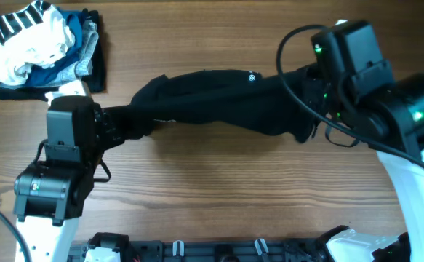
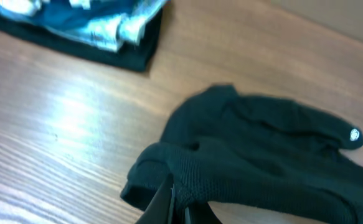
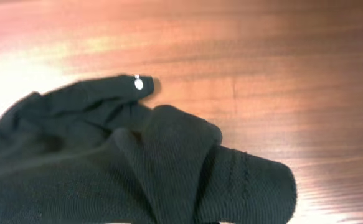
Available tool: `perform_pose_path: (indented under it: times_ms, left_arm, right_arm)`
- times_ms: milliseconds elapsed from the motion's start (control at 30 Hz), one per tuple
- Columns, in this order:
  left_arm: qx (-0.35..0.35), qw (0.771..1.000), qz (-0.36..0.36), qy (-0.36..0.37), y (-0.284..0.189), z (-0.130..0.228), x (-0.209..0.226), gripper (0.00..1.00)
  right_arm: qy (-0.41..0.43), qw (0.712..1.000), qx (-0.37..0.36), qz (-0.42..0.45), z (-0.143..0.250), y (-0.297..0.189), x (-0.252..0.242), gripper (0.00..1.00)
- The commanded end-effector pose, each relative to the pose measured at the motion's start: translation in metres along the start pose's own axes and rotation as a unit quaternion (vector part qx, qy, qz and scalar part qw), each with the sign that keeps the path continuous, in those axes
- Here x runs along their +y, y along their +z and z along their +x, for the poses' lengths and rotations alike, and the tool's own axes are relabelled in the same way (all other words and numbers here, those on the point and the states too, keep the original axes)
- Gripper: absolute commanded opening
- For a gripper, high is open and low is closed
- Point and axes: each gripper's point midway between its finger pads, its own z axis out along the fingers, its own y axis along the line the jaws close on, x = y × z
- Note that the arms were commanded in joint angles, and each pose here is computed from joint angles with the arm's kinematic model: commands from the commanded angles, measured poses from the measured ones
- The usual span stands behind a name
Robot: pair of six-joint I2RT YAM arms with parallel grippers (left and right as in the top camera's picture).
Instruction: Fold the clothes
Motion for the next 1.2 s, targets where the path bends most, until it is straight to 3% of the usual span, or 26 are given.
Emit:
perform_pose_path:
  times_ms: [0,233,733,867,1000,1133,1167]
  left_arm:
    - [-0.073,0.997,-0.024,0.005,-0.030,-0.039,0.008,0.04]
    - [-0.171,0.984,-0.052,0.005,-0.085,-0.094,0.018,0.04]
    - [-0.249,0.960,-0.126,-0.007,-0.118,-0.141,0.036,0.04]
    - [-0.213,0.966,-0.148,0.004,-0.093,-0.137,0.034,0.04]
    - [-0.190,0.977,-0.098,0.005,-0.079,-0.132,0.016,0.04]
    - [-0.076,0.992,-0.099,0.012,-0.024,-0.098,0.005,0.04]
    - [-0.030,0.995,-0.089,0.024,-0.005,-0.084,-0.003,0.08]
  right_arm:
    - [0.009,0.998,-0.050,0.027,-0.016,-0.020,-0.018,0.04]
    - [0.010,0.998,-0.053,0.028,-0.017,-0.022,-0.019,0.04]
    - [0.018,0.999,-0.030,0.025,-0.006,-0.021,-0.019,0.04]
    - [0.015,0.999,-0.030,0.025,-0.006,-0.021,-0.019,0.04]
    - [0.012,0.999,-0.022,0.024,-0.004,-0.018,-0.017,0.04]
    - [-0.003,0.999,0.023,0.021,0.004,0.005,-0.003,0.04]
    - [-0.007,0.999,0.033,0.026,0.005,0.012,-0.001,0.04]
